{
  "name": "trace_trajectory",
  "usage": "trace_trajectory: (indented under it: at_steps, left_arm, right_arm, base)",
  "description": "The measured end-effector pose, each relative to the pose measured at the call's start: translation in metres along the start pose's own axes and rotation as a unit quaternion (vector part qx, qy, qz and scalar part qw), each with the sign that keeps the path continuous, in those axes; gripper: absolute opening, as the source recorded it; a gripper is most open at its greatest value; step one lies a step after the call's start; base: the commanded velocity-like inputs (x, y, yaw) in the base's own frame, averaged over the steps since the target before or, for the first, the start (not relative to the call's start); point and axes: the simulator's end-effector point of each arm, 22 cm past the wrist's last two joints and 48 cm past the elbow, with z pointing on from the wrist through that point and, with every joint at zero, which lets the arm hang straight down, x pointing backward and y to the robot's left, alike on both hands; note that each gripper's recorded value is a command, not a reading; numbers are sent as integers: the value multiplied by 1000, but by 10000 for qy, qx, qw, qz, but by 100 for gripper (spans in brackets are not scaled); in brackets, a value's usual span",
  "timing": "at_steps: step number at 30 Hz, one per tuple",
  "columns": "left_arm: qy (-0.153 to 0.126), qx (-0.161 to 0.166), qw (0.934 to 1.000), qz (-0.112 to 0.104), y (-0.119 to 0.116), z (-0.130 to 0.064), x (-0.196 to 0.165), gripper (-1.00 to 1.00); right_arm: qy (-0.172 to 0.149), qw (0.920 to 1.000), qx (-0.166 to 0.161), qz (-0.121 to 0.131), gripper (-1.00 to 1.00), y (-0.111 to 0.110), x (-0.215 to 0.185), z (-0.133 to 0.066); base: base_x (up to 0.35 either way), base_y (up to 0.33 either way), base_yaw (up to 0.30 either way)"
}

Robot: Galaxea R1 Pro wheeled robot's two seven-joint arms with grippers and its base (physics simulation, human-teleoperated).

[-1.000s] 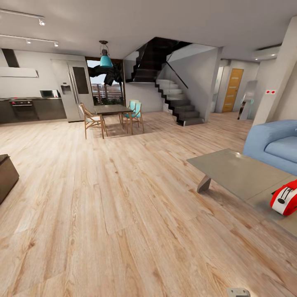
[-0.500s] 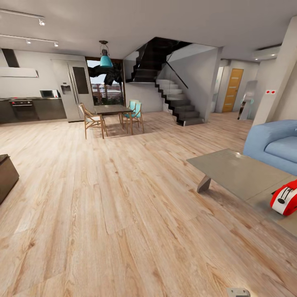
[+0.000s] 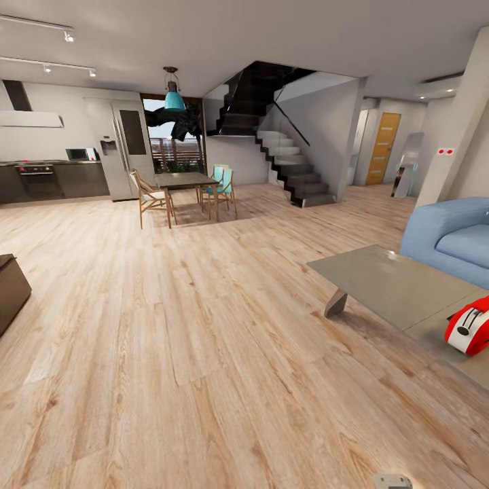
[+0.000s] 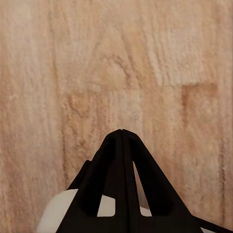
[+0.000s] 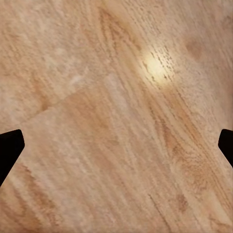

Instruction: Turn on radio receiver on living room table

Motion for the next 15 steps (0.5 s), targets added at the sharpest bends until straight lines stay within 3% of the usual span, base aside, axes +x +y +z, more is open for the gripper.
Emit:
trace_trajectory:
  at_steps: [15]
  left_arm:
    - [0, 0, 10000, 0, 0, 0, 0, -100]
  right_arm:
    - [1, 10000, 0, -1, 100, 0, 0, 0]
  base:
    - [0, 0, 0]
